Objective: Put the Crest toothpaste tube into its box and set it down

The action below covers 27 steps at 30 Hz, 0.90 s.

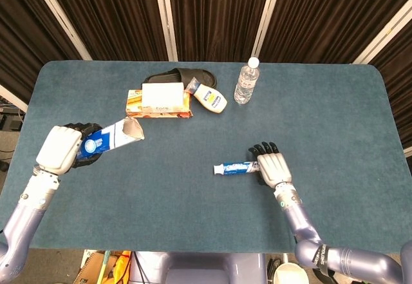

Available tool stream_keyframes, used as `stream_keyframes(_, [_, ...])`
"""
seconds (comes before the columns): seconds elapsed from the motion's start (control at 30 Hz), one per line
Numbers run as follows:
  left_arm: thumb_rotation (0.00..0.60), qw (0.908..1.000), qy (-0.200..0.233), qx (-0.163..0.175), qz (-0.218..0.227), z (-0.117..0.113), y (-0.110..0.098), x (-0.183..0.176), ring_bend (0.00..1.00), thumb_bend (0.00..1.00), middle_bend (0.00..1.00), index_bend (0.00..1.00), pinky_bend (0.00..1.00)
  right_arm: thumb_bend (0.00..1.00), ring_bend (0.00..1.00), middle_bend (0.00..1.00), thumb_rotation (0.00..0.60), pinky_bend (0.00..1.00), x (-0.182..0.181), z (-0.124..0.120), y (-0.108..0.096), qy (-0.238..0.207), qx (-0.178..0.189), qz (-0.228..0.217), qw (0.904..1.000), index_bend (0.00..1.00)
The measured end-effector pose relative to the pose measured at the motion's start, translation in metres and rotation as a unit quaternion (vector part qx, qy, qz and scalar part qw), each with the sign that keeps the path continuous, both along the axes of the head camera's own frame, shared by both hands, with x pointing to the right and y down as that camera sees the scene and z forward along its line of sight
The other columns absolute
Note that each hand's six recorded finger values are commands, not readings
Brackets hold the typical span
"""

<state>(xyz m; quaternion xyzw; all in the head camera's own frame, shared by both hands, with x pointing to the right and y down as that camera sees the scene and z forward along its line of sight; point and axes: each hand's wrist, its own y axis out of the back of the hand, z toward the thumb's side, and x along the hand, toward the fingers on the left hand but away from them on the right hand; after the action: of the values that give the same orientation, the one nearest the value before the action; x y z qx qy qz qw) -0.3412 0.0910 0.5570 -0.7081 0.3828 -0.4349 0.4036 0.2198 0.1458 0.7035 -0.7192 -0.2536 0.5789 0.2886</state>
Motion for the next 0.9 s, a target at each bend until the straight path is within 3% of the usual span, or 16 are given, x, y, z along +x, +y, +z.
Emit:
stream_keyframes(0.23, [0.6,1.0,0.002,0.001,0.0,-0.001,0.001,0.001,0.52,0.39,0.55,0.43,0.56,0.47,0.02,0.14,0.6,0.05,-0.007,-0.001,-0.003,0.0,0.008,0.0,1.0,0.09])
stream_keyframes(0.43, [0.6,1.0,0.004,0.002,-0.003,-0.002,0.0,-0.001,0.52,0.39,0.55,0.43,0.56,0.46,0.0,0.11,0.6,0.05,0.001,0.009,0.001,0.015,-0.006,0.008,0.9998,0.04])
stream_keyframes(0.77, [0.6,1.0,0.004,0.002,-0.002,-0.001,0.0,0.0,0.52,0.39,0.55,0.43,0.56,0.46,0.0,0.11,0.6,0.05,0.003,0.016,0.001,0.029,-0.01,0.005,0.9995,0.04])
stream_keyframes(0.83, [0.6,1.0,0.004,0.002,-0.002,-0.001,-0.001,0.0,0.52,0.39,0.55,0.44,0.56,0.46,0.02,0.11,0.6,0.08,0.003,0.017,0.001,0.028,-0.012,0.007,0.9995,0.09])
stream_keyframes(0.9, [0.6,1.0,0.006,0.002,-0.003,-0.001,-0.001,0.0,0.52,0.39,0.55,0.44,0.56,0.46,0.14,0.22,0.6,0.2,0.004,0.018,0.0,0.028,-0.01,0.009,0.9995,0.27])
